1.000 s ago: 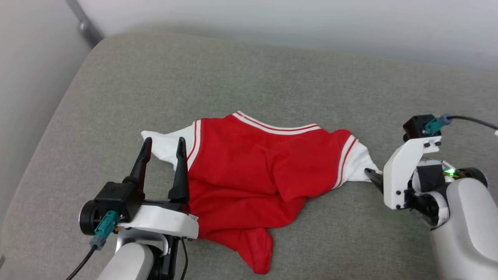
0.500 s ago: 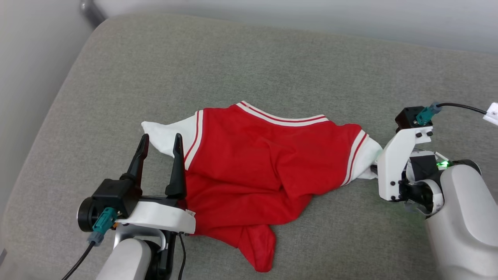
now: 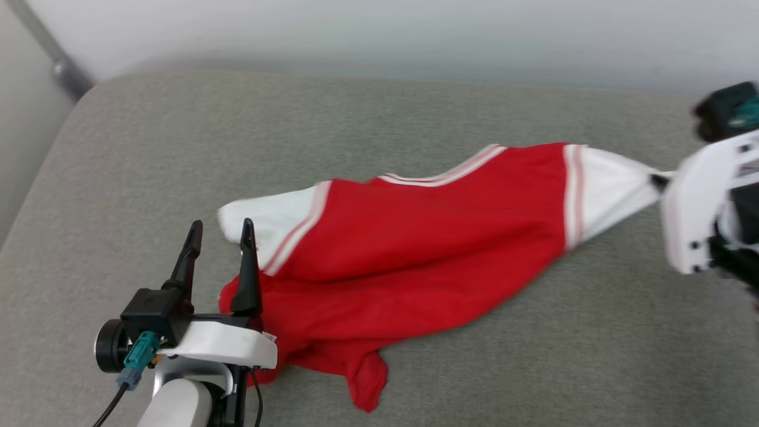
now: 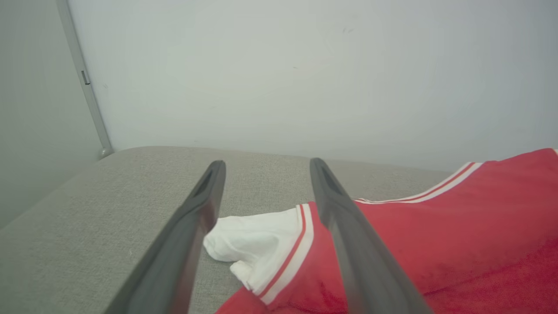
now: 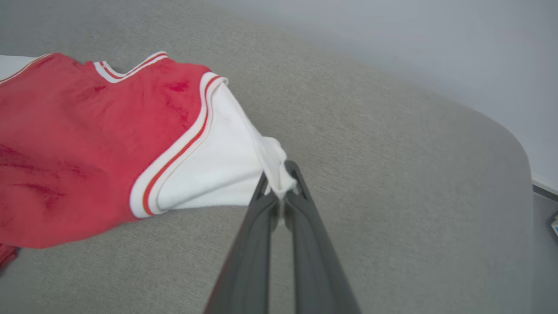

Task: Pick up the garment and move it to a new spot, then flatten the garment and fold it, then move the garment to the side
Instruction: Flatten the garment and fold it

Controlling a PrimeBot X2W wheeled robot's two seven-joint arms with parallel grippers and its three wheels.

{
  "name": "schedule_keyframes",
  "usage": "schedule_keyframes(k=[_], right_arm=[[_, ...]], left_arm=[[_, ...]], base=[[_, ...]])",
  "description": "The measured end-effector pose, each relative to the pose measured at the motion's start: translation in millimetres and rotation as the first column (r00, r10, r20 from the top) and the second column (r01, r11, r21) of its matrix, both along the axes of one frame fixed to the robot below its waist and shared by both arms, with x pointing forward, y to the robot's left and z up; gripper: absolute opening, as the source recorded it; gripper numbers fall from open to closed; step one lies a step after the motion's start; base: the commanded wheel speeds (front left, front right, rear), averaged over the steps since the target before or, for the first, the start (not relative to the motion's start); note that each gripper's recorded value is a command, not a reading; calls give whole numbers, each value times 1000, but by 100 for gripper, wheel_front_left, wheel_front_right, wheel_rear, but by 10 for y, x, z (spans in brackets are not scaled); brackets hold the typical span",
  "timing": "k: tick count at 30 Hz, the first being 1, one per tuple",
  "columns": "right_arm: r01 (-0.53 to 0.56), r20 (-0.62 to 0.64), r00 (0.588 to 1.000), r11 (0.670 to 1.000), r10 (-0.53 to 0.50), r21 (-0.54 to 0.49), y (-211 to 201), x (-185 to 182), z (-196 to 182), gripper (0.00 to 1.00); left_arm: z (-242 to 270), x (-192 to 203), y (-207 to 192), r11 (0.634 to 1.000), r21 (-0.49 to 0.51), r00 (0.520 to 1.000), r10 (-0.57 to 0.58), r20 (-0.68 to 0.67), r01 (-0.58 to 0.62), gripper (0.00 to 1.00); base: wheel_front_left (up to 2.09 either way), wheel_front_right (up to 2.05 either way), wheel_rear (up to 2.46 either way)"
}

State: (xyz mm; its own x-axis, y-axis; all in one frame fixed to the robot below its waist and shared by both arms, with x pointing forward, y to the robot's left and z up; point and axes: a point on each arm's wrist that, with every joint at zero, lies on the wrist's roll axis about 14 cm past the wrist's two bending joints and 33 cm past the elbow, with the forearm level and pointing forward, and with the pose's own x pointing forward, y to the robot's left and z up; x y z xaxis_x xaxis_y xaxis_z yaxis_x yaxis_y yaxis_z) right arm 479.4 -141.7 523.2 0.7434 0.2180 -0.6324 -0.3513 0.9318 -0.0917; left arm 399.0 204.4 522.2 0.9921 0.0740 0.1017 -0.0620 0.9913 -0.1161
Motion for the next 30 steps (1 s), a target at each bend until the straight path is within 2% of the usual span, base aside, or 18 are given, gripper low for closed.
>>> schedule_keyframes(k=[2, 5, 9, 13, 14, 15, 16, 19, 22, 25, 30], right_arm=[[79, 0, 997, 997, -79, -12, -296, -69, 80, 0], [211, -70, 975, 977, -212, -16, -732, -254, -61, 0], [380, -215, 905, 925, -369, 15, -1137, -527, -542, 0], [490, -277, 845, 870, -458, 55, -1313, -655, -927, 0], [516, -278, 833, 853, -478, 81, -1317, -672, -1067, 14], [528, -284, 827, 844, -486, 95, -1312, -684, -1127, 34], [535, -288, 823, 839, -491, 98, -1313, -705, -1184, 100], [541, -240, 831, 829, -501, 141, -1311, -678, -1184, 100], [523, -157, 851, 836, -501, 168, -1307, -657, -1066, 100], [494, 4, 864, 848, -504, 193, -1358, -594, -771, 100], [435, 260, 835, 872, -484, 225, -1341, -617, -313, 100]], left_arm=[[13, 34, -56, 1000, -1, 1000, -17, 5, 17, 100], [2, 80, -154, 999, -6, 999, -47, 2, 47, 100], [-65, 143, -226, 998, -11, 997, -69, -19, 69, 100], [-155, 215, -255, 997, -8, 995, -83, -49, 83, 100], [-206, 243, -255, 996, -4, 994, -85, -65, 85, 100], [-227, 255, -254, 996, -2, 994, -87, -72, 87, 100], [-247, 265, -254, 996, 1, 993, -89, -79, 90, 100], [-259, 287, -261, 996, -1, 992, -93, -82, 93, 100], [-229, 284, -245, 996, 4, 993, -89, -79, 89, 100], [-201, 256, -225, 996, 5, 993, -87, -79, 88, 100], [-152, 180, -186, 997, 14, 993, -81, -83, 82, 100]], base=[[0, 0, 0], [0, 0, 0], [0, 0, 0], [0, 0, 0], [0, 0, 0], [0, 0, 0], [0, 0, 0], [0, 0, 0], [0, 0, 0], [0, 0, 0], [0, 0, 0]])
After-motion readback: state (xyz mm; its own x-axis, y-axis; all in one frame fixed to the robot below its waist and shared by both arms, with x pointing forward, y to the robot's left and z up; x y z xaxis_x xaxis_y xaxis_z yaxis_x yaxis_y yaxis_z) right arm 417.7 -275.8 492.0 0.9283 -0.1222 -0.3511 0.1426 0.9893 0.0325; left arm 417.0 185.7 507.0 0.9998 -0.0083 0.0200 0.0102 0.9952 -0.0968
